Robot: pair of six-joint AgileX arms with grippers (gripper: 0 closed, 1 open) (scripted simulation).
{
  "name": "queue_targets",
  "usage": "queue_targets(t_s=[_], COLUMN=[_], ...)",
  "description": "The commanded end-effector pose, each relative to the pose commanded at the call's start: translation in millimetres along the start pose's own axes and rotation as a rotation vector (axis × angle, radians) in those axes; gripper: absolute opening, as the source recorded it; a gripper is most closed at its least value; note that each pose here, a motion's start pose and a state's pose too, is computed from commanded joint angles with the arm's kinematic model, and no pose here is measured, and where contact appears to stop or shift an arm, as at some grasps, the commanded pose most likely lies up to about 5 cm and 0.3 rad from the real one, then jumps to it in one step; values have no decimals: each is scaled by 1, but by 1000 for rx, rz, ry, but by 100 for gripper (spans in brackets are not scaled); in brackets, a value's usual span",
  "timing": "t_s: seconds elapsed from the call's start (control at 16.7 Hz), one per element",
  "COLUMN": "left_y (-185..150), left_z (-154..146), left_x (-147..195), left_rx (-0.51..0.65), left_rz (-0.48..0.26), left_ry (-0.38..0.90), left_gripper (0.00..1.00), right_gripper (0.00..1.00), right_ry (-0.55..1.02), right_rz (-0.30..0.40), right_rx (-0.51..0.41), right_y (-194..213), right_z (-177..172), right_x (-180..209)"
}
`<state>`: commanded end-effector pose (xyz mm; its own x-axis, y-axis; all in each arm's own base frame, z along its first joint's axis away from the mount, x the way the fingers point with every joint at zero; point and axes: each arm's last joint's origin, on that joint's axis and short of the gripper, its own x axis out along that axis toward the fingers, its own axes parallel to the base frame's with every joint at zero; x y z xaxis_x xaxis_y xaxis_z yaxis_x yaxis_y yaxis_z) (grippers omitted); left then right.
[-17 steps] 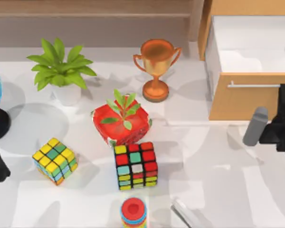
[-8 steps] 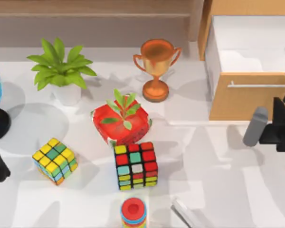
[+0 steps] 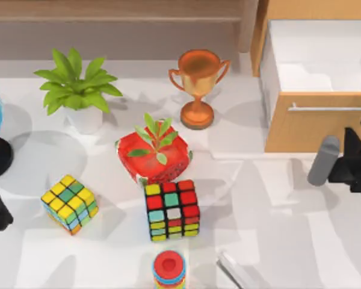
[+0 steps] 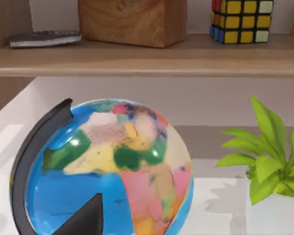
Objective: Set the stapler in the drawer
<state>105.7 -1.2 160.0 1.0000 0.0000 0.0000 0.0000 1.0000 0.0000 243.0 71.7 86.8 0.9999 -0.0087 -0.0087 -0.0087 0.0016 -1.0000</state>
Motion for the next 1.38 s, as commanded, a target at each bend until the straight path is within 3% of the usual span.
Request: queue_targets(t_s=[0.54,0.6,0.78,0.96,1.14,1.26,1.38], left_y=[0,0,0,0,0,0,0], left_z=[0,0,0,0,0,0,0], left_x=[0,0,0,0,0,0,0], left_rx=[0,0,0,0,0,0,0], left_rz=[0,0,0,0,0,0,0], left_ry=[0,0,0,0,0,0,0], left_gripper=[100,100,100,100,100,100,100], right_gripper=[100,100,100,100,100,100,100], right_ry=[0,2,-48,-203,-360,-429,-460], right_rz=[0,61,52,54,103,174,287], right_rx=[0,-23,1,90,226,335,446], right_y=[0,12,8,-2,-20,-38,-58], right_z=[0,-1,8,36,72,94,113], right_x=[-20,-20,-18,-8,10,25,39])
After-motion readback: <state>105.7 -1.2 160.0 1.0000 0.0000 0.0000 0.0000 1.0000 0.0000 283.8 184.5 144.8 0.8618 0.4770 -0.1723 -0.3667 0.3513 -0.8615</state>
